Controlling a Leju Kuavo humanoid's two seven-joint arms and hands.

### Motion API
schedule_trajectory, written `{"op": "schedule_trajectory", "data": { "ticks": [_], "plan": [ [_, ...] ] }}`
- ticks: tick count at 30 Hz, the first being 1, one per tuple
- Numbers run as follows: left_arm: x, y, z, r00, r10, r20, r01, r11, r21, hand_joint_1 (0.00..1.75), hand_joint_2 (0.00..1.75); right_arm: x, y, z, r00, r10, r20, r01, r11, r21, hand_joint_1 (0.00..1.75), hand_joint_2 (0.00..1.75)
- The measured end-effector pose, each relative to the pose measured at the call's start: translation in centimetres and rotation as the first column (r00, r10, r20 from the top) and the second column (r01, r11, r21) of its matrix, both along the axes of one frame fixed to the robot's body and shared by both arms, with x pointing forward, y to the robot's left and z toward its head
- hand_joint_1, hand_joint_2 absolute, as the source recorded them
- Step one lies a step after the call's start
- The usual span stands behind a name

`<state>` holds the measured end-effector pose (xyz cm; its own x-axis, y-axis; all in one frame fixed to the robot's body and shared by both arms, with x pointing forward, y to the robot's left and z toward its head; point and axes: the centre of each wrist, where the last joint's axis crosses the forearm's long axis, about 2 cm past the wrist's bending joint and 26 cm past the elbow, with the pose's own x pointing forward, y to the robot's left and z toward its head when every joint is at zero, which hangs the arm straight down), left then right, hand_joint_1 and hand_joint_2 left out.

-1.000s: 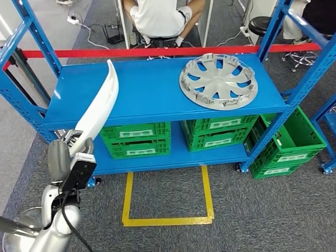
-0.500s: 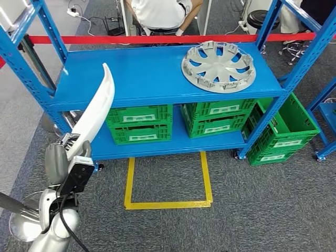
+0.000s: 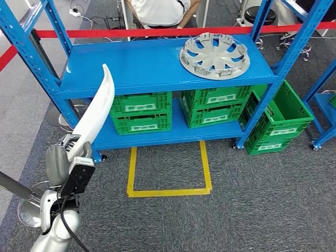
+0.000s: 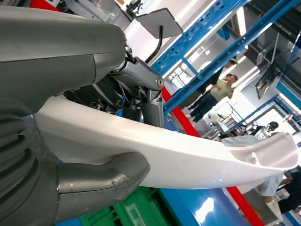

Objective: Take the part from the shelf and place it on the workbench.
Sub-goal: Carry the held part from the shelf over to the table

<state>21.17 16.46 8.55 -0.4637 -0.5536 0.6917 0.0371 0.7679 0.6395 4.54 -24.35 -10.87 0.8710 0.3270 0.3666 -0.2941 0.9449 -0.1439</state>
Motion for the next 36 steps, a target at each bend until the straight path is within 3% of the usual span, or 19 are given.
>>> {"op": "schedule_trajectory", "data": {
  "ticks": [36],
  "plan": [
    [0.73,0.72,-0.21,1.0,0.023,-0.019,-0.023,0.999,-0.026,1.69,1.75,0.26,-0.15,0.02,1.0,-0.016,0.007,0.016,1.0,0.001,0.0,1.75]
  ]
}}
